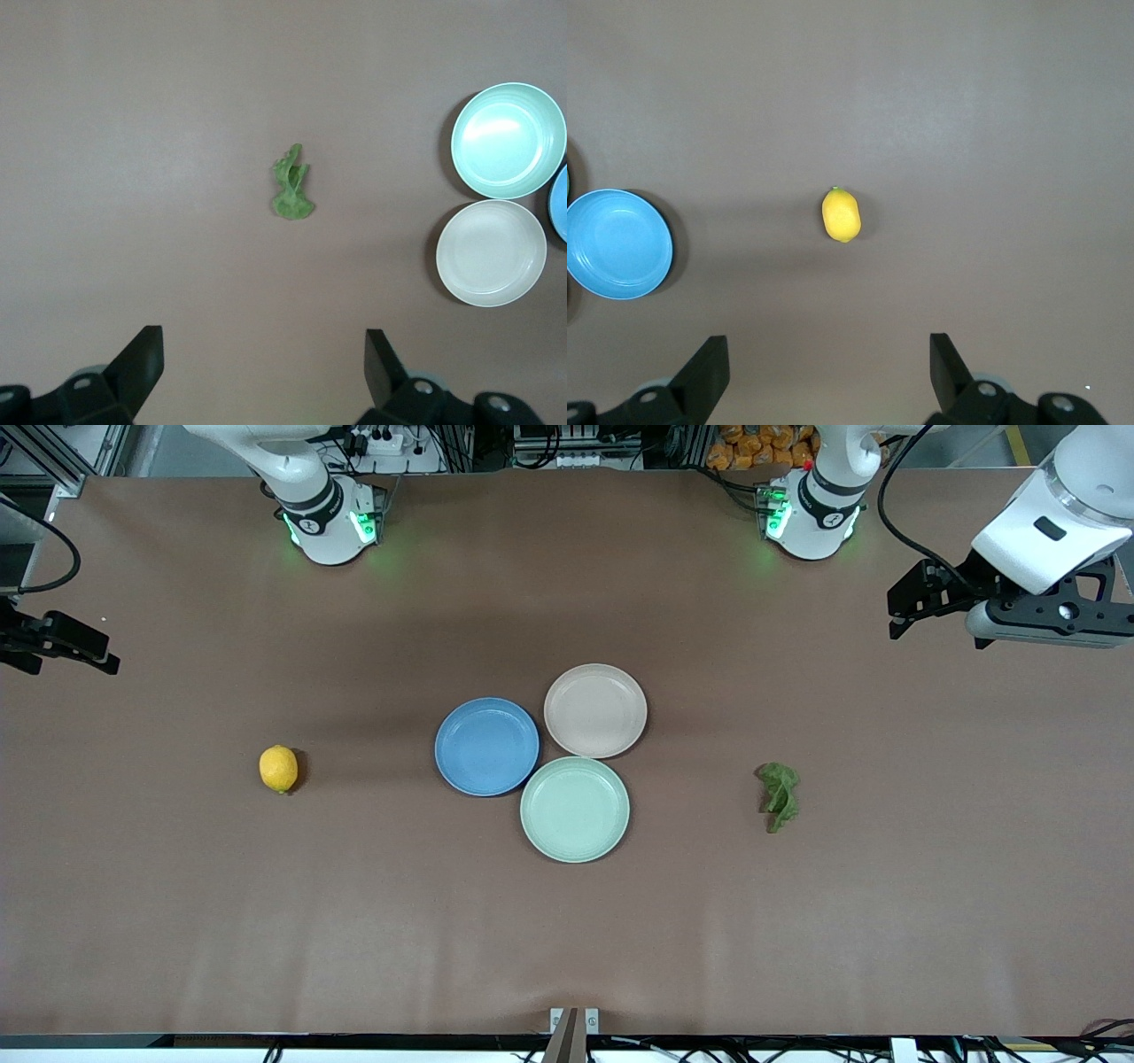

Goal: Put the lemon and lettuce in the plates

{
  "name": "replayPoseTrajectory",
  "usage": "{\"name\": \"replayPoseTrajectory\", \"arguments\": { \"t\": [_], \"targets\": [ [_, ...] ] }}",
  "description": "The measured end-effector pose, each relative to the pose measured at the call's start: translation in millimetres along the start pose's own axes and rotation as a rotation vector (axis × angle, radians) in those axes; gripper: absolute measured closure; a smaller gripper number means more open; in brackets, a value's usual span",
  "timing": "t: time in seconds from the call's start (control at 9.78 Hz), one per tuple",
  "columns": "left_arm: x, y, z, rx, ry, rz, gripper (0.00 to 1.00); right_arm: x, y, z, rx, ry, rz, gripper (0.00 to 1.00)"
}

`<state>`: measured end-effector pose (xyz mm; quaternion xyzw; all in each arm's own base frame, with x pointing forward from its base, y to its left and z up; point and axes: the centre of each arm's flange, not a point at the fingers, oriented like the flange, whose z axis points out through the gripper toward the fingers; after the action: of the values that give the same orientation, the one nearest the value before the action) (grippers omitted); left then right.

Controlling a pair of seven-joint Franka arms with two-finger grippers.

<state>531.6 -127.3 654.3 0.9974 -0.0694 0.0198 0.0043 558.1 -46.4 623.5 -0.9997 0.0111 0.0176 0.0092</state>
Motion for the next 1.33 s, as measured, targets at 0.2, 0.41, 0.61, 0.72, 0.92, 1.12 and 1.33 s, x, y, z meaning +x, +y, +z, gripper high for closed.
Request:
{"name": "replayPoseTrajectory", "arguments": {
  "t": [0.2,0.41,0.61,0.72,0.92,1.12,1.33],
  "targets": [
    [0,0,0,0.000,0.000,0.000,0.00,0,-3,0,0.000,0.000,-0.005,0.00],
    [0,0,0,0.000,0.000,0.000,0.00,0,-4,0,0.000,0.000,-0.007,0.00],
    [0,1,0,0.000,0.000,0.003,0.00,0,-4,0,0.000,0.000,-0.006,0.00],
    [0,3,1,0.000,-0.001,0.006,0.00,0,-4,0,0.000,0.000,-0.006,0.00],
    [1,6,8,0.001,-0.017,0.010,0.00,0,-3,0,0.000,-0.001,-0.005,0.00],
    [7,14,28,0.001,-0.057,0.026,0.00,0,-2,0,0.000,-0.001,-0.003,0.00],
    [15,15,54,0.001,-0.105,0.029,0.00,1,-1,1,0.000,-0.003,-0.002,0.00]
  ]
}}
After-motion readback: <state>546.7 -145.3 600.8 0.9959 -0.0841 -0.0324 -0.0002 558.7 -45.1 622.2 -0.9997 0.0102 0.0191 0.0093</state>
